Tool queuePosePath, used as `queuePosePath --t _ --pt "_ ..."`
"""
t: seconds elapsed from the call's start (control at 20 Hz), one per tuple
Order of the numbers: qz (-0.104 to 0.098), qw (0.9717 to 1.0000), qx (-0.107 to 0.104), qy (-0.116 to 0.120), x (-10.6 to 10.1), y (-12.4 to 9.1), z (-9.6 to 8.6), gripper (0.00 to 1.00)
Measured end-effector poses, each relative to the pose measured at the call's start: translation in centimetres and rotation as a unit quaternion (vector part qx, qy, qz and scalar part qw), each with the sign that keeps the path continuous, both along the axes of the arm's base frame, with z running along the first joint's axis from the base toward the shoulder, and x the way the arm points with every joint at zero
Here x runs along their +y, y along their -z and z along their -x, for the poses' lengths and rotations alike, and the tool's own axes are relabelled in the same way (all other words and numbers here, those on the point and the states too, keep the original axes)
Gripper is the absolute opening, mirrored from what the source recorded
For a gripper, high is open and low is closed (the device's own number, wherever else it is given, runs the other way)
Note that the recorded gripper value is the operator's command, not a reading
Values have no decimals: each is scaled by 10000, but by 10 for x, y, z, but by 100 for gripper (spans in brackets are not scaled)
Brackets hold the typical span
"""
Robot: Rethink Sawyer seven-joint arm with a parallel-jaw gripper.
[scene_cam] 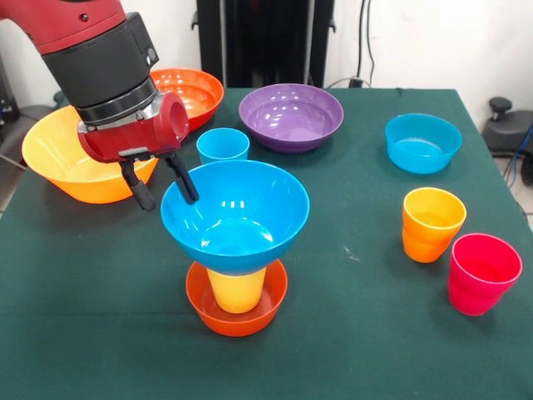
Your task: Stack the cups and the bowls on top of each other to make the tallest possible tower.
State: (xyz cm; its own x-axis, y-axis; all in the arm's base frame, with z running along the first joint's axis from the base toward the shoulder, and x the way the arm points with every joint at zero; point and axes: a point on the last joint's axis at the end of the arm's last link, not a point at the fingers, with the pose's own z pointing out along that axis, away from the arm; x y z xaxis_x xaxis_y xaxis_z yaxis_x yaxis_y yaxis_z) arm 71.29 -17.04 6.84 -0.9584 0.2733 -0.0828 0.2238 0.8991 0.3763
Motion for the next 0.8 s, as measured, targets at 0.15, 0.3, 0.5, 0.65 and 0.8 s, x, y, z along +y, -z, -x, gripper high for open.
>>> queuePosePath --t 0.15,0.3,0.5,0.65,0.8 --pt "17 10000 -17 8 -1 -4 -1 100" --pt "10 10000 -34 39 -3 -10 -3 100" --pt "-2 9999 -67 89 -6 -21 -6 100" --pt "26 9999 -103 104 -8 -30 -8 100" --pt "44 9999 -119 107 -8 -35 -9 100"
